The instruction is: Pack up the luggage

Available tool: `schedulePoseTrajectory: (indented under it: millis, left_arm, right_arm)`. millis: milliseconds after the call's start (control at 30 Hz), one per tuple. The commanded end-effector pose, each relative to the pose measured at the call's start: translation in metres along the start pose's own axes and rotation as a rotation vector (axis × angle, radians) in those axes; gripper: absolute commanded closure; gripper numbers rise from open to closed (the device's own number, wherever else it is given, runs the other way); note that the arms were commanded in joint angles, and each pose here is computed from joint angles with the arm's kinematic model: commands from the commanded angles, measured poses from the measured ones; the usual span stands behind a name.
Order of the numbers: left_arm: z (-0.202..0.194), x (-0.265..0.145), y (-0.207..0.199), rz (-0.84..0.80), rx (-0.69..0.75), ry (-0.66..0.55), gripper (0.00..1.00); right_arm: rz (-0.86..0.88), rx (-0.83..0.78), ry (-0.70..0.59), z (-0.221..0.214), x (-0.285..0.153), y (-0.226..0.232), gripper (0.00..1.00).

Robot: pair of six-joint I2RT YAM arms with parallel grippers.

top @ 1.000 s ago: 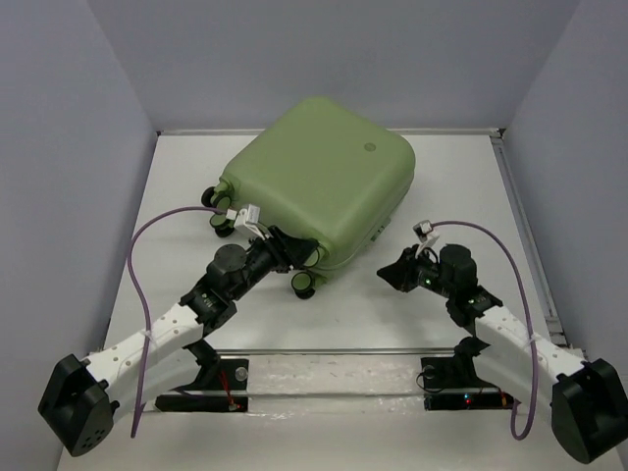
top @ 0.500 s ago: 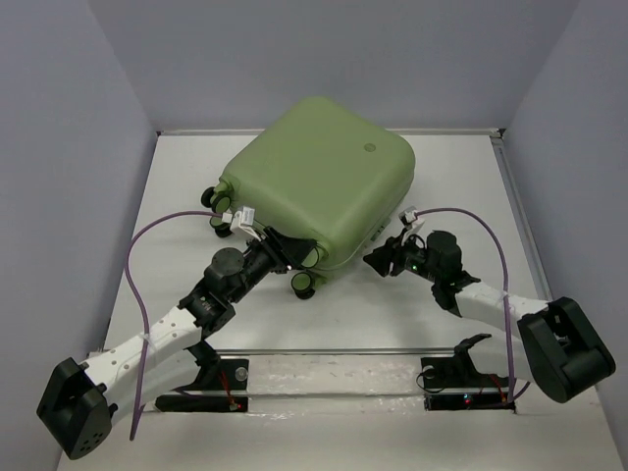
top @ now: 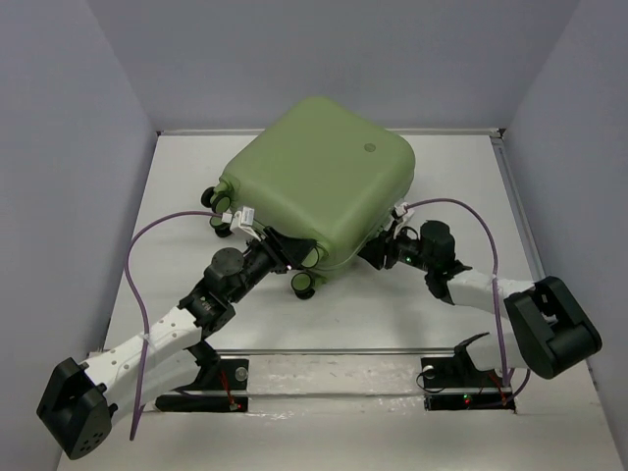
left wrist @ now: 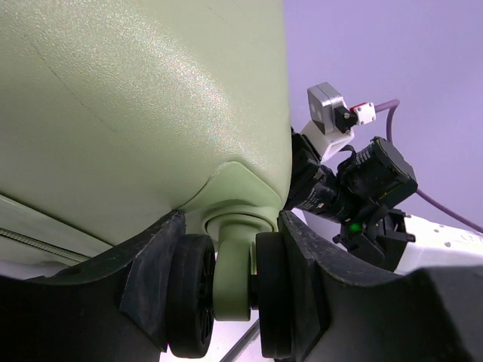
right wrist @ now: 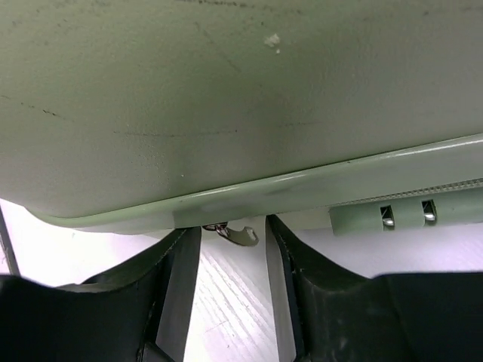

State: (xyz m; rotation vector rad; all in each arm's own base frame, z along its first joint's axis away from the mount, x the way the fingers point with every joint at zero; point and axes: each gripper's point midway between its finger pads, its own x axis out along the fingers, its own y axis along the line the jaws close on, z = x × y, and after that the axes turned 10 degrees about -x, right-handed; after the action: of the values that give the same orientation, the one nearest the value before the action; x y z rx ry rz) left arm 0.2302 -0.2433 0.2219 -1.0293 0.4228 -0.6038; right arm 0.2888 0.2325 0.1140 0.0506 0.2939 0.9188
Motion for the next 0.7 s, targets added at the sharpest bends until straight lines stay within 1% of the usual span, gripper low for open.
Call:
schedulePoseTrajectory:
  millis: [0,33,67,100,133,167,233,300,333,433,467,500,533,567,600,667]
  left_arm:
    - [-0.001,0.001,0.011,0.033,0.033,-0.006,0.94]
    - [-0.001,0.001,0.011,0.034,0.035,-0.006,0.94]
    - [-0.001,0.002,0.011,0.033,0.035,-0.004,0.94]
    - [-0.001,0.002,0.010,0.033,0.035,-0.004,0.94]
    - [-0.001,0.002,0.010,0.031,0.037,-0.004,0.94]
    - [-0.001,0.002,0.010,0.032,0.037,-0.005,0.94]
    - [0.000,0.002,0.009,0.031,0.038,-0.006,0.94]
    - [0.002,0.004,0.005,0.021,0.036,-0.011,0.94]
    - [-0.002,0.004,0.001,0.005,0.036,0.010,0.94]
    - [0.003,0.011,-0.014,-0.032,0.032,0.011,0.94]
    - [0.001,0.016,-0.015,-0.030,0.035,0.023,0.94]
    - [0.007,0.020,-0.029,-0.061,0.038,0.013,0.94]
    - [0.006,0.025,-0.030,-0.056,0.038,0.019,0.94]
    - [0.008,0.029,-0.033,-0.061,0.046,0.019,0.94]
    - [0.015,0.033,-0.046,-0.083,0.051,0.005,0.94]
    - [0.017,0.043,-0.048,-0.075,0.055,0.005,0.94]
  right_arm:
    - [0.027,-0.067,-0.117,0.032,0.010,0.000,0.59]
    - [0.031,-0.063,-0.120,0.031,0.010,0.001,0.63]
    - [0.026,-0.063,-0.141,0.035,0.011,0.000,0.69]
    - [0.021,-0.060,-0.148,0.036,0.011,-0.001,0.71]
    - [0.017,-0.054,-0.146,0.033,0.011,-0.002,0.76]
    - [0.008,-0.053,-0.163,0.037,0.011,-0.003,0.87]
    - [0.005,-0.038,-0.170,0.037,0.010,-0.003,0.93]
    - [0.021,-0.013,-0.173,0.037,0.010,0.003,0.93]
    - [0.022,-0.002,-0.172,0.035,0.009,0.004,0.93]
    - [0.046,0.040,-0.150,0.026,0.010,0.028,0.93]
    - [0.054,0.039,-0.137,0.021,0.016,0.048,0.93]
    - [0.052,0.042,-0.106,0.014,0.016,0.060,0.93]
    - [0.063,0.036,-0.091,0.010,0.018,0.073,0.93]
    - [0.031,0.043,-0.070,0.003,0.020,0.078,0.93]
    - [0.082,0.042,-0.052,-0.005,0.019,0.106,0.93]
    - [0.085,0.069,-0.046,-0.011,0.017,0.121,0.93]
